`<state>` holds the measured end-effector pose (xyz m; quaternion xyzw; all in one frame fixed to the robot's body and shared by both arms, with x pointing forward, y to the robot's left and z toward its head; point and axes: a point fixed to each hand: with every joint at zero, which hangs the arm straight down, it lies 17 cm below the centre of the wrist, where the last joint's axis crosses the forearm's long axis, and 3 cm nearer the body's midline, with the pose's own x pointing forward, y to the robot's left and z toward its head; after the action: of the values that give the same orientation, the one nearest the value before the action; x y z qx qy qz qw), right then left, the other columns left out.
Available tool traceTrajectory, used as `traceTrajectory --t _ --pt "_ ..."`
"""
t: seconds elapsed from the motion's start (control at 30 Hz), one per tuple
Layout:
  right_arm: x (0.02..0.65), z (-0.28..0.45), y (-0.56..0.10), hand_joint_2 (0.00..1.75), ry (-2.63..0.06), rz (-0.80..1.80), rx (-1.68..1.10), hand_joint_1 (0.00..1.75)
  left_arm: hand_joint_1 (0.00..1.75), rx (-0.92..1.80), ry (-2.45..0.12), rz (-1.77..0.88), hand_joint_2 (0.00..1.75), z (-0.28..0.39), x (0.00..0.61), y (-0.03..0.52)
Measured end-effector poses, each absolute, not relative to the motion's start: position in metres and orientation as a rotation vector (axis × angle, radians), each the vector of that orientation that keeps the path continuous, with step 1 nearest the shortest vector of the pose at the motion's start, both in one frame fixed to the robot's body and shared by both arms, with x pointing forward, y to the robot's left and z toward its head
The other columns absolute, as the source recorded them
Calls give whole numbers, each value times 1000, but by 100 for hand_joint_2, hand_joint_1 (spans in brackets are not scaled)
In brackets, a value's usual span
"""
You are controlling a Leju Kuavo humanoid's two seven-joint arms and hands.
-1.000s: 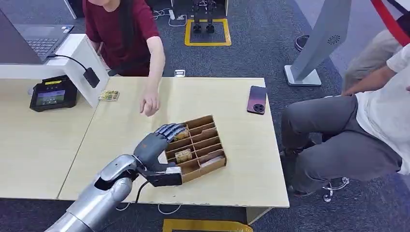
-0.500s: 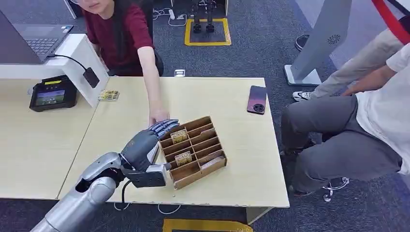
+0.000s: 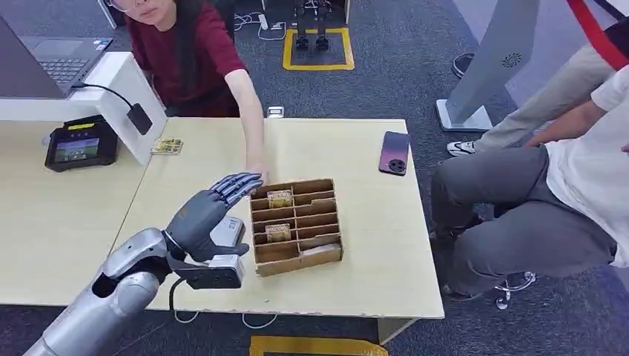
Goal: Pass the card to the sensor for recognition and then transmit it.
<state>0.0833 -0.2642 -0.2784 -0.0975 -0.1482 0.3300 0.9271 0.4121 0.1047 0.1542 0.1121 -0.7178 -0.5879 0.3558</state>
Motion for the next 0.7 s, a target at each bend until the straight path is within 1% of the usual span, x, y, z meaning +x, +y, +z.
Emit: traceTrajectory --t 0.2,0.27,0.37,0.53,0.7 --pt "83 -278 -265 0 -304 665 -201 0 0 298 -1838 -1538 175 154 410 112" --pt "83 -279 -264 0 -300 661 -202 0 0 332 -1819 -1545 175 149 410 116" --pt "82 -278 -262 0 -299 653 -200 0 0 455 -1791 -1554 175 142 413 123" --pt "82 -278 -260 0 -300 648 -197 0 0 466 -1774 -1554 175 131 407 124" --pt "82 -278 -260 0 -298 641 -196 0 0 541 -1745 -1572 175 124 409 131"
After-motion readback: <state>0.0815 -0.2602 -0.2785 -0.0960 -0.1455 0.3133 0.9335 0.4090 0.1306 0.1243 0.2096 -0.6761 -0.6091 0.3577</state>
